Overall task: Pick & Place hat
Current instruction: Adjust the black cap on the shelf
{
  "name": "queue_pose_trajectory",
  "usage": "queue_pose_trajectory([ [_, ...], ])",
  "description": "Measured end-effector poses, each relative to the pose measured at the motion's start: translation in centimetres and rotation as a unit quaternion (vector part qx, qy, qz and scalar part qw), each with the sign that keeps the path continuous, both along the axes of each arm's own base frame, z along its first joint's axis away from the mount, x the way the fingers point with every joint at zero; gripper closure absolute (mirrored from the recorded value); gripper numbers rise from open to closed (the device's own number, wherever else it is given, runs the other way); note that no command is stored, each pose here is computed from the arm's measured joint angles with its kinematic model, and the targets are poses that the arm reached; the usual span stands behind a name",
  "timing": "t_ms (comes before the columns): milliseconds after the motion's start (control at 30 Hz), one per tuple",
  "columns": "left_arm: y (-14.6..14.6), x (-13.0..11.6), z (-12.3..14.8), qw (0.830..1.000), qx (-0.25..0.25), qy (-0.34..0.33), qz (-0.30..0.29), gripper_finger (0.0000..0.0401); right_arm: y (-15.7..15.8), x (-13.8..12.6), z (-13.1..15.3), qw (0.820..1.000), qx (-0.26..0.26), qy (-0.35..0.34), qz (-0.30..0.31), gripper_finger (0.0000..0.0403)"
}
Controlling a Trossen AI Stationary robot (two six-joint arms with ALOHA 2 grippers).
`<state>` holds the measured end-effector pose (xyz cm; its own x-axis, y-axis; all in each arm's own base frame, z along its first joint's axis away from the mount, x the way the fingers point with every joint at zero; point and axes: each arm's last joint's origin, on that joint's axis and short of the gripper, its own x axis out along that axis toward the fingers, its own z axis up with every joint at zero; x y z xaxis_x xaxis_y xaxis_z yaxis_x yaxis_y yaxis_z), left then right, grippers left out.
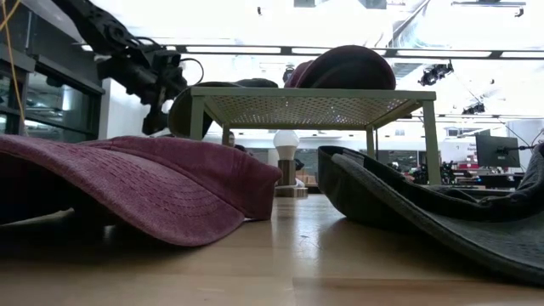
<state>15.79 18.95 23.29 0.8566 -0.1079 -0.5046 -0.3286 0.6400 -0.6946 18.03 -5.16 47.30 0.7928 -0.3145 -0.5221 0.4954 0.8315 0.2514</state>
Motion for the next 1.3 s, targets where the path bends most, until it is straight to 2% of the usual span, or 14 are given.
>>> queue_pose_trajectory([
  [167, -0.35, 0.55, -0.12, 1.000, 0.017, 0.024, 0.007, 0.0089, 0.00, 0.00, 0.00, 1.000, 0.001, 0.000, -0.001, 0.0252],
  [633, -0.58, 0.79, 0.39, 0.998, -0.029, -0.038, -0.037, 0.0099, 0.00, 0.00, 0.00, 1.000, 0.001, 0.000, -0.001, 0.0252],
  [833, -0.60, 0.87, 0.66, 0.996, -0.044, -0.056, -0.046, 0.0149, 0.00, 0.00, 0.00, 1.000, 0.000, 0.000, 0.000, 0.0252],
  [1300, -0.63, 0.87, 0.68, 0.996, -0.058, -0.057, -0.043, 0.0303, -0.04, 0.16, -0.08, 1.000, -0.002, 0.003, 0.001, 0.0252],
])
